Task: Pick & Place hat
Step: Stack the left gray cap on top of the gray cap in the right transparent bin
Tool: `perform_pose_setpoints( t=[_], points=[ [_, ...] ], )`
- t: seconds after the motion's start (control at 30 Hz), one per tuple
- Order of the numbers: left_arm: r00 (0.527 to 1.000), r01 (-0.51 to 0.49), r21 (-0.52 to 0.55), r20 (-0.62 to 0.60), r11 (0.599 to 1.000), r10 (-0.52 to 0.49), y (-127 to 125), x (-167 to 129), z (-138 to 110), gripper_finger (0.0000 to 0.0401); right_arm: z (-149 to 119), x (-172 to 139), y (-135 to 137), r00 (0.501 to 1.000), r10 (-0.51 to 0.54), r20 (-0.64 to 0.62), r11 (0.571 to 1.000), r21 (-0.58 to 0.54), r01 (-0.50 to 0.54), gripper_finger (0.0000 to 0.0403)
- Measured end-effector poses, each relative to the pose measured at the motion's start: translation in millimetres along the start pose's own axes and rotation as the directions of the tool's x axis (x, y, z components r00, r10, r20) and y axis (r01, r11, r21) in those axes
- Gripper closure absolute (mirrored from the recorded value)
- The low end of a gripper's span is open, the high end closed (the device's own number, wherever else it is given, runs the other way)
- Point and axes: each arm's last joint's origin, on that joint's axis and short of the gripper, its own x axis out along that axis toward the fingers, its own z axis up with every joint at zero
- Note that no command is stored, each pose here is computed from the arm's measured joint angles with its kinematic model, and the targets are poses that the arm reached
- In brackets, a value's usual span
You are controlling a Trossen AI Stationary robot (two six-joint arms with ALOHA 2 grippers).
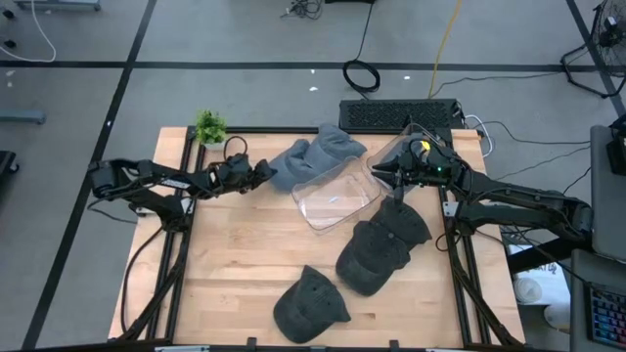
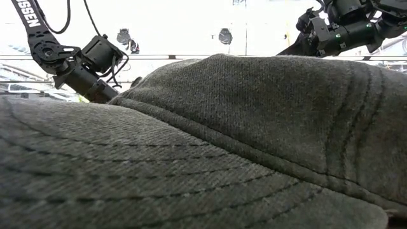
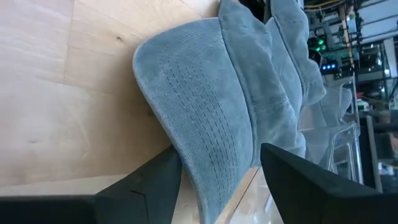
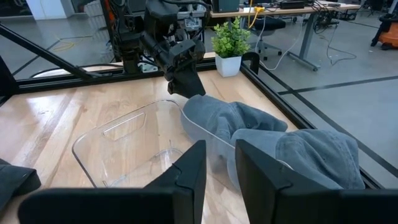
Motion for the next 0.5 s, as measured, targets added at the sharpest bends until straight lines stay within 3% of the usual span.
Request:
perform_pose_setpoints(
  t=[0.23,0.4,0.5],
  points=[
    [1.000,0.003,0.036,-0.008,0.999,-0.002,0.0,0.0,0.0,0.0192,0.8,0.0,0.0,1.000,-0.001,0.008,1.000,-0.002,0.001,0.0325],
    [1.000,0.018,0.047,-0.003,0.999,-0.018,-1.5,0.0,0.4,0.0294,1.4,0.0,-0.1,1.000,-0.001,0.014,1.000,-0.003,0.001,0.0325],
    [0.994,0.100,0.080,0.024,0.992,-0.102,-9.7,-0.6,3.2,0.0374,1.3,0.0,0.0,1.000,-0.001,0.013,1.000,-0.003,0.001,0.0325]
  ],
)
